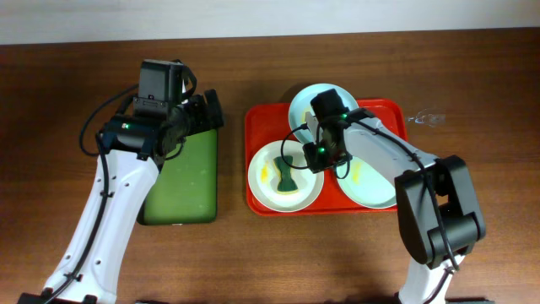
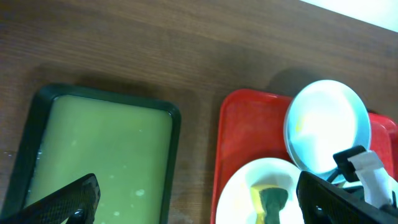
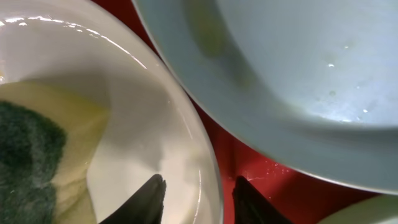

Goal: Clean dirty plates on tray and stack at the side
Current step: 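Grasp the white plate rim with the right gripper, then scrub the held white plate with the sponge in the left gripper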

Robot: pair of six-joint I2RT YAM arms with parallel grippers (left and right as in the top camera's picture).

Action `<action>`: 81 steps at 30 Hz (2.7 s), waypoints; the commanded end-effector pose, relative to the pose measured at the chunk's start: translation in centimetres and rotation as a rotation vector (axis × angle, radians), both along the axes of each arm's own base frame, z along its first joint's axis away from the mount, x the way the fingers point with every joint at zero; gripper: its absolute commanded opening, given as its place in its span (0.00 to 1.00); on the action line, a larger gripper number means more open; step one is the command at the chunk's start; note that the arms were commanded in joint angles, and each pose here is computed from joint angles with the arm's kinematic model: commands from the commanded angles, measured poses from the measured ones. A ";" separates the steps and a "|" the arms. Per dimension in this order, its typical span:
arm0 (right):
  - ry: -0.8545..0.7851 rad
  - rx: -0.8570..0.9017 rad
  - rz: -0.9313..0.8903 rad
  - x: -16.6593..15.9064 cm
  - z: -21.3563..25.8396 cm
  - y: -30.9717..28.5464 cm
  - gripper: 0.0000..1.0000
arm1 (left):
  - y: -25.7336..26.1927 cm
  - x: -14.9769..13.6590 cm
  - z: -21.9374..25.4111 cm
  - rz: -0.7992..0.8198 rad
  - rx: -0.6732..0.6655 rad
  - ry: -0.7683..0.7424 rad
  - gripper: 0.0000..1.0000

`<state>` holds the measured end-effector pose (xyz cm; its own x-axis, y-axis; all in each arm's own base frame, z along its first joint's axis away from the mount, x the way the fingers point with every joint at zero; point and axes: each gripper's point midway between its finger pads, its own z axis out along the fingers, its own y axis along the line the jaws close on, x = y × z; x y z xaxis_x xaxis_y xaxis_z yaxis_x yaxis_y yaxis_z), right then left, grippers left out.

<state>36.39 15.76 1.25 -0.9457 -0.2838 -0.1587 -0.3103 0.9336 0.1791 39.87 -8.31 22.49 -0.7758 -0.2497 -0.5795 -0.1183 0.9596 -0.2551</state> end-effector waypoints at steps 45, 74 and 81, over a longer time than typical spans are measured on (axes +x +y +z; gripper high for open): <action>0.077 0.211 0.006 -1.2 -0.7 0.2 0.04 | -17.3 -7.9 -21.5 -0.334 0.033 0.512 0.24; 0.062 0.212 0.006 -0.8 -0.7 0.2 0.04 | -18.0 -6.9 -20.9 -0.419 0.018 0.565 0.00; 0.072 0.212 -0.011 -0.9 -0.7 0.2 0.04 | -12.4 -6.9 -22.1 -0.313 0.364 0.560 0.00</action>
